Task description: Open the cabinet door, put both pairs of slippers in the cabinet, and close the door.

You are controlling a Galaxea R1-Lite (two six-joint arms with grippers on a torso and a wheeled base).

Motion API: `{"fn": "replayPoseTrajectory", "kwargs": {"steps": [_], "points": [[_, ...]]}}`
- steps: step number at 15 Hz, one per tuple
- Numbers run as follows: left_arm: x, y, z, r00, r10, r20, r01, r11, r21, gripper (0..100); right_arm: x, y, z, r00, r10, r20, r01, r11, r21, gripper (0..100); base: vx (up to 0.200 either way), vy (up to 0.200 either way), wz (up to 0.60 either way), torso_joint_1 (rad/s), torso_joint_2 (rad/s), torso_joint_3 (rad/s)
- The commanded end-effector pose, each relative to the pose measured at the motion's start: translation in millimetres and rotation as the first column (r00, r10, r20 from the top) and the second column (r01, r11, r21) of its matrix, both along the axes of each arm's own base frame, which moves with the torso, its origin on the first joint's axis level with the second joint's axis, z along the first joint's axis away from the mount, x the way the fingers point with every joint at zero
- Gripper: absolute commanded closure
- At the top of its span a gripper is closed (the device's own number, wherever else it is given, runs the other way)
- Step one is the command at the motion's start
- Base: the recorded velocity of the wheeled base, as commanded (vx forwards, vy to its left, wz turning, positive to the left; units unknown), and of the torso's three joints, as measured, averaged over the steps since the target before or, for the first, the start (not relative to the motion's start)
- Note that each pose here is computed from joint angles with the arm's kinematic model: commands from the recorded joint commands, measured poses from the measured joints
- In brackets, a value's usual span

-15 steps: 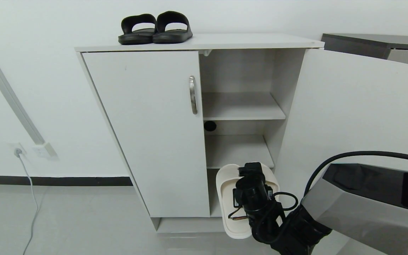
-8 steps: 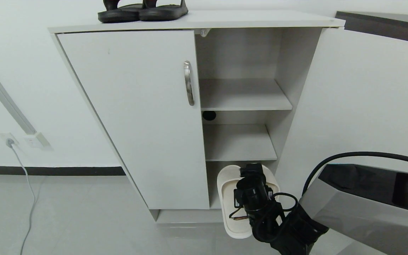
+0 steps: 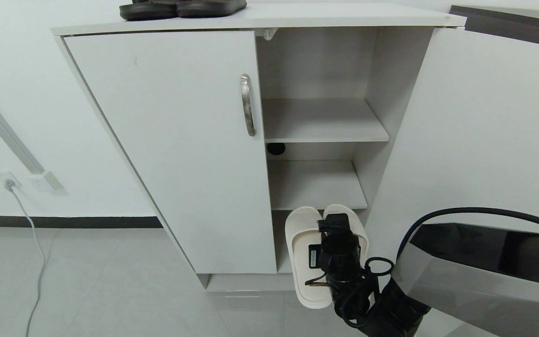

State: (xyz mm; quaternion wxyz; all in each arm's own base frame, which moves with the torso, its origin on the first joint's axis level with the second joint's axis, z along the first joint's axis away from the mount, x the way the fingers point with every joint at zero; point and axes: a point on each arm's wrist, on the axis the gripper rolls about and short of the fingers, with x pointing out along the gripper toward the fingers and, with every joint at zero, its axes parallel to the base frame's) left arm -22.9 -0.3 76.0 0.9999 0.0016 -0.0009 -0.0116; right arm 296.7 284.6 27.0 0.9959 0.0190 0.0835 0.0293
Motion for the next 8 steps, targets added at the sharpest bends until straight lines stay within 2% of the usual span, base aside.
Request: {"fn": "replayPoseTrajectory", "kwargs": {"steps": [1,3,8], "points": [[0.1,0.0,0.0,1.0,0.0,-0.002,0.0,1.0,0.0,100,0.4,-0.6,-4.3,1.0,-0.001,-0.007,0.001,1.0,-0.008,100,0.0,0.0,0.0,0.0,0.0,0.0],[0.1,0.0,0.0,1.0,-0.001,-0.002,0.001,1.0,0.0,100,0.4,-0.6,-4.3,1.0,-0.002,-0.007,0.002,1.0,-0.01,100,0.0,0.0,0.0,0.0,0.0,0.0],[0.1,0.0,0.0,1.0,0.0,-0.002,0.0,1.0,0.0,100,0.5,-0.4,-2.6,1.0,-0.002,-0.003,0.002,1.0,-0.007,100,0.2,0.0,0.0,0.003,0.0,0.003]]}}
